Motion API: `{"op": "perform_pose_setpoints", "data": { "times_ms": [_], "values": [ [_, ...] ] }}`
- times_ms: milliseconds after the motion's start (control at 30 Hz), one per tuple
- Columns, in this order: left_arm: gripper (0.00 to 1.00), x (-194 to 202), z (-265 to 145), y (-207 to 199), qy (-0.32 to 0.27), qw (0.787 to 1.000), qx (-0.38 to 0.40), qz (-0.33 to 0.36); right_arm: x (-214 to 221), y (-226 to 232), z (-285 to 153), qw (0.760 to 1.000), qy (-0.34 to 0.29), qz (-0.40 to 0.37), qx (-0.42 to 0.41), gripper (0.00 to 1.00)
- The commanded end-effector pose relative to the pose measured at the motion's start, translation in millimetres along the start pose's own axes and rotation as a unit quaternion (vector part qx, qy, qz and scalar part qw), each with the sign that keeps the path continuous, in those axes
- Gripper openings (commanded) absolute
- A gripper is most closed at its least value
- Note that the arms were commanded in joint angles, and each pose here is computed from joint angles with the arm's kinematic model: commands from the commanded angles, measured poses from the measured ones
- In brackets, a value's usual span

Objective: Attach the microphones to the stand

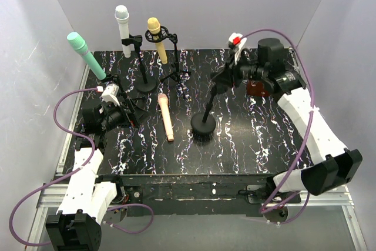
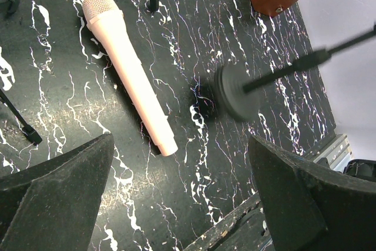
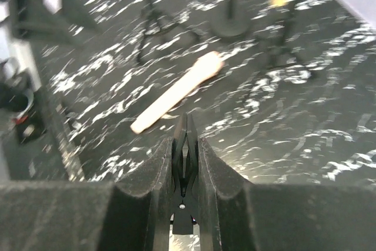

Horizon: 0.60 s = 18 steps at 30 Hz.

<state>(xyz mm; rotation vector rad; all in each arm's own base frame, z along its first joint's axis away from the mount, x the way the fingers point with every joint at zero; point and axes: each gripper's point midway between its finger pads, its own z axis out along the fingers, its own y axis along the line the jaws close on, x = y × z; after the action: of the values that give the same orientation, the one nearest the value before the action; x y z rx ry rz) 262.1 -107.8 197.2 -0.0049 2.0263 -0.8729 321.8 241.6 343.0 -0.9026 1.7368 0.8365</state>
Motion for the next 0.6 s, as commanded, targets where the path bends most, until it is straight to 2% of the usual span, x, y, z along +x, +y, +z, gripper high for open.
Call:
{"op": "perform_pose_setpoints", "data": {
  "times_ms": [0,233,567],
  "values": [
    [0.98,-5,-3,-7,-0.01,1.0,0.009,0.014,13,64,-10,0.989,0.003,-0.051,-0.136,0.01],
    [0.98,-5,-3,-7,-0.009,1.0,0.01,0.013,42,94,-17,0.979,0.034,-0.07,-0.189,0.01],
    [0.98,-4,-3,-6,-0.008,1.0,0.009,0.011,59,109,-21,0.972,0.052,-0.072,-0.219,0.03]
  ]
}}
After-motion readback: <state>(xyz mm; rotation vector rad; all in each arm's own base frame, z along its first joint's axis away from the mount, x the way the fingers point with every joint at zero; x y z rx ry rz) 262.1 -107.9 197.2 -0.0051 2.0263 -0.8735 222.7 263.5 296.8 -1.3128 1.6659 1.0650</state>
